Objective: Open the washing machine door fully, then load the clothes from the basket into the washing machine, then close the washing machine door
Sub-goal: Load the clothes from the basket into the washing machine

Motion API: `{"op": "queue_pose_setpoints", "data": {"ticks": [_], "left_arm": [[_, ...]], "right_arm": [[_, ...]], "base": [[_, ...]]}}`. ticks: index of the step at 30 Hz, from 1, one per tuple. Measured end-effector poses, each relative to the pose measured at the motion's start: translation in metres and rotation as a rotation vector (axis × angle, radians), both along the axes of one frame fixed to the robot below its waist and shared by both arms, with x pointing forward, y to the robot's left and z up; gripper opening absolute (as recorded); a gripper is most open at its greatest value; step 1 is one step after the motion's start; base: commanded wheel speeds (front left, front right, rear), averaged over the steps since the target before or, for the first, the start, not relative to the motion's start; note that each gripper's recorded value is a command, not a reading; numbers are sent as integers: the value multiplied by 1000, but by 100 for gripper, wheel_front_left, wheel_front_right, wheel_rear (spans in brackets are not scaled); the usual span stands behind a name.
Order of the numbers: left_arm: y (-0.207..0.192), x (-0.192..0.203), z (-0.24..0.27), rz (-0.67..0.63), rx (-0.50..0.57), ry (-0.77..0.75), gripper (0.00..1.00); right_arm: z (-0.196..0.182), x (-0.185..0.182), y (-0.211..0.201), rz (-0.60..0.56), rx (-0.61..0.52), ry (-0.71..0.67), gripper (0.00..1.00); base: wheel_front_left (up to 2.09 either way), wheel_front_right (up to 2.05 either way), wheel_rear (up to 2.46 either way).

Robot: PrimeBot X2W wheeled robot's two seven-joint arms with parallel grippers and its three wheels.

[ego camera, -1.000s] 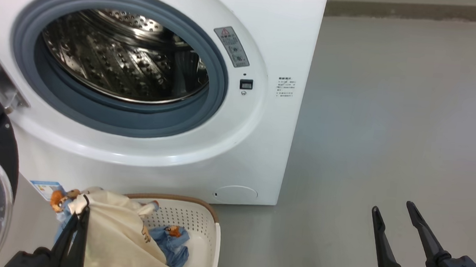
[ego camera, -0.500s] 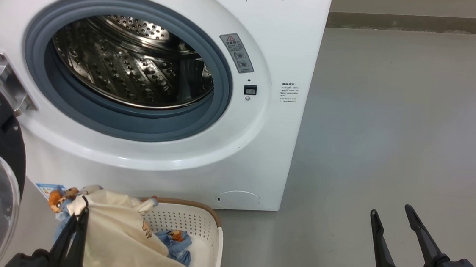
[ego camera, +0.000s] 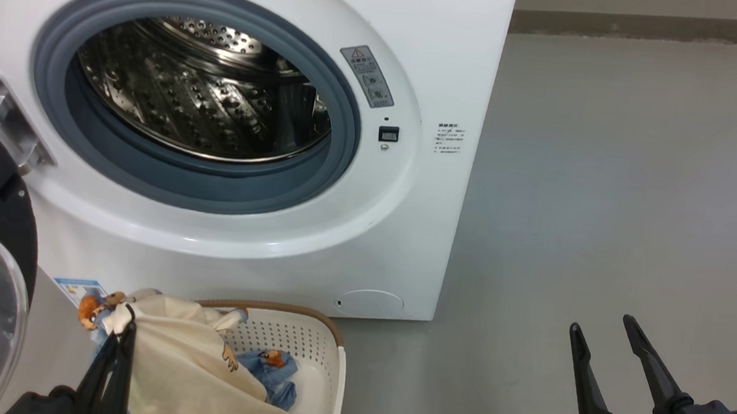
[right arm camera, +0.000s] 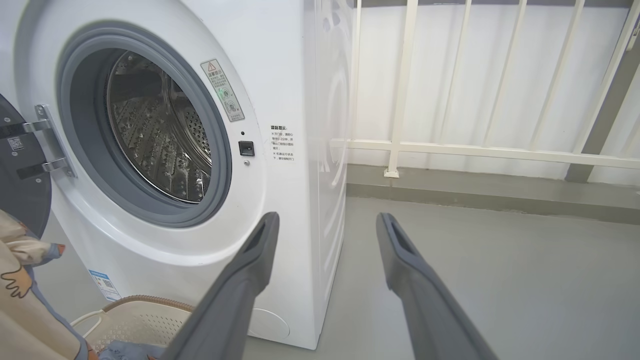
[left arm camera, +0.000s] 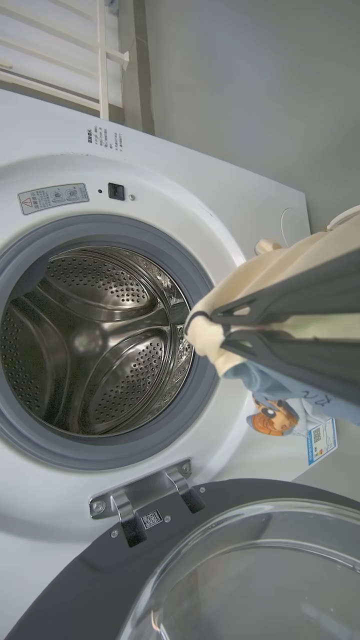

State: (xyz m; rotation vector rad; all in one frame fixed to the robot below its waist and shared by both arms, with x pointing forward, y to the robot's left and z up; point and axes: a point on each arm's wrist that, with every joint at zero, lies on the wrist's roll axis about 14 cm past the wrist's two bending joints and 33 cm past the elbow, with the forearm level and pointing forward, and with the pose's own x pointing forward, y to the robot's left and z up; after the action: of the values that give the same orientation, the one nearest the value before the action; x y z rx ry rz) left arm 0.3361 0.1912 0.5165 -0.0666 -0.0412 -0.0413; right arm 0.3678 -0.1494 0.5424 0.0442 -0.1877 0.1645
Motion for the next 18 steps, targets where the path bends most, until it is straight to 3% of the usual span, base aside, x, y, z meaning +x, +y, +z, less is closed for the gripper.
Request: {"op": "queue_pose_setpoints", "data": {"ticks": [5,18], "left_arm": [[2,7,-11,8,-6,36,0],[2,84,-32,1,-64,81,0]], "right_arm": [[-5,3,3,10,2,16,100],[-19,33,6,27,-5,44,100]], "base": [[0,0,0],[0,0,0]]}}
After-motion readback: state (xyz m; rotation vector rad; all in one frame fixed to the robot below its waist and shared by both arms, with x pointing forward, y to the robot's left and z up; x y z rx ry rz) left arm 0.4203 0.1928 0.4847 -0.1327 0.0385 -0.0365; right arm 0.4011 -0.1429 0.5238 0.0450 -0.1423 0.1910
